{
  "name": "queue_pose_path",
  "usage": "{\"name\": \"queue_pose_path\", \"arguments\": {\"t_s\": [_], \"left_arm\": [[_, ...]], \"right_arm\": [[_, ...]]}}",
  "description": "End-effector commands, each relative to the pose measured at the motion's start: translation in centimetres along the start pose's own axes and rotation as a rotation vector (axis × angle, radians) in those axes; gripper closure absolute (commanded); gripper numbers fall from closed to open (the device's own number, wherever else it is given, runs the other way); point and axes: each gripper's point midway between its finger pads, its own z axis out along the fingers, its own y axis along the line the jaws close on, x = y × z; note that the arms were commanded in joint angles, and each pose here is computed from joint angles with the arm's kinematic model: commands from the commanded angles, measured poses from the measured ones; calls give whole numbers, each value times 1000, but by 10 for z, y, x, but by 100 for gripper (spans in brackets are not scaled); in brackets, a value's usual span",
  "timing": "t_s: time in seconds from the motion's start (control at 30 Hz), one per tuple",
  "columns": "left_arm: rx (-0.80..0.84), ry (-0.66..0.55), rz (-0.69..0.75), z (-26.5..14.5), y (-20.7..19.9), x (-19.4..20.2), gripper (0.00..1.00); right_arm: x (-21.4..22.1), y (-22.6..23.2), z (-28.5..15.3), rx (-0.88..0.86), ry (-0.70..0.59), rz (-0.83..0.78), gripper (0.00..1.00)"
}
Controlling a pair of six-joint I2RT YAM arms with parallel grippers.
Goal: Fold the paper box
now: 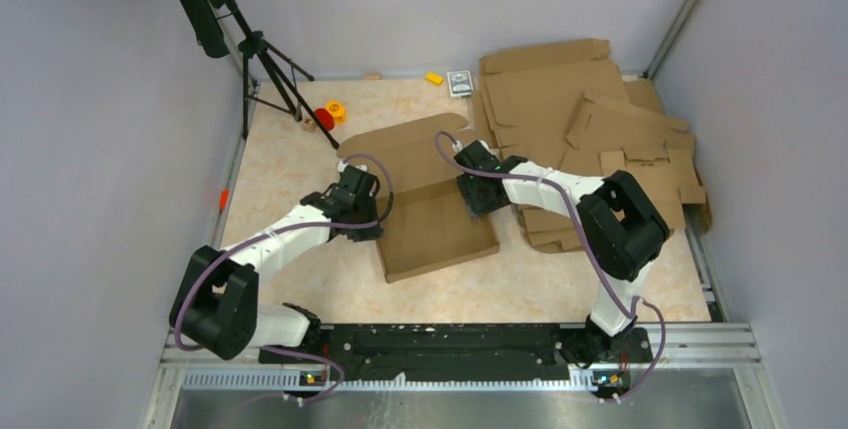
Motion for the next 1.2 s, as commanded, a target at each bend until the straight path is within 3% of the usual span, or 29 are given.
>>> {"name": "queue_pose_path", "arguments": {"t_s": [0.0, 0.13, 0.27, 0.3, 0.4, 0.47, 0.5, 0.6, 0.7, 0.9, 1.17], "left_arm": [[-5, -25, 17, -5, -2, -9, 77], [-5, -23, 18, -5, -2, -8, 77], [-1, -22, 21, -6, -3, -8, 77], [0, -23, 23, -6, -4, -8, 77], [3, -24, 28, -7, -7, -9, 76], [7, -20, 33, -7, -9, -8, 76], [9, -21, 37, -7, -11, -9, 76], [18, -16, 53, -8, -15, -9, 71], [41, -21, 75, -12, -20, -11, 59], [72, -113, 97, -38, -24, -31, 26], [35, -291, -38, -59, 5, -72, 13]], "right_arm": [[-6, 4, -20, -59, -41, 26, 40], [6, 2, -22, -66, -17, 18, 40], [20, -1, -24, -57, 13, -9, 50], [24, -3, -24, -37, 20, -22, 58], [30, -11, -24, 49, 24, -47, 100], [30, -9, -26, 51, 10, -44, 100], [28, -6, -29, 35, 0, -37, 92], [20, 2, -39, -24, -43, -6, 52], [14, 2, -48, -46, -76, 11, 38], [-4, -4, -66, -167, -126, 71, 30], [-57, -28, -94, -367, -258, 234, 25]]}}
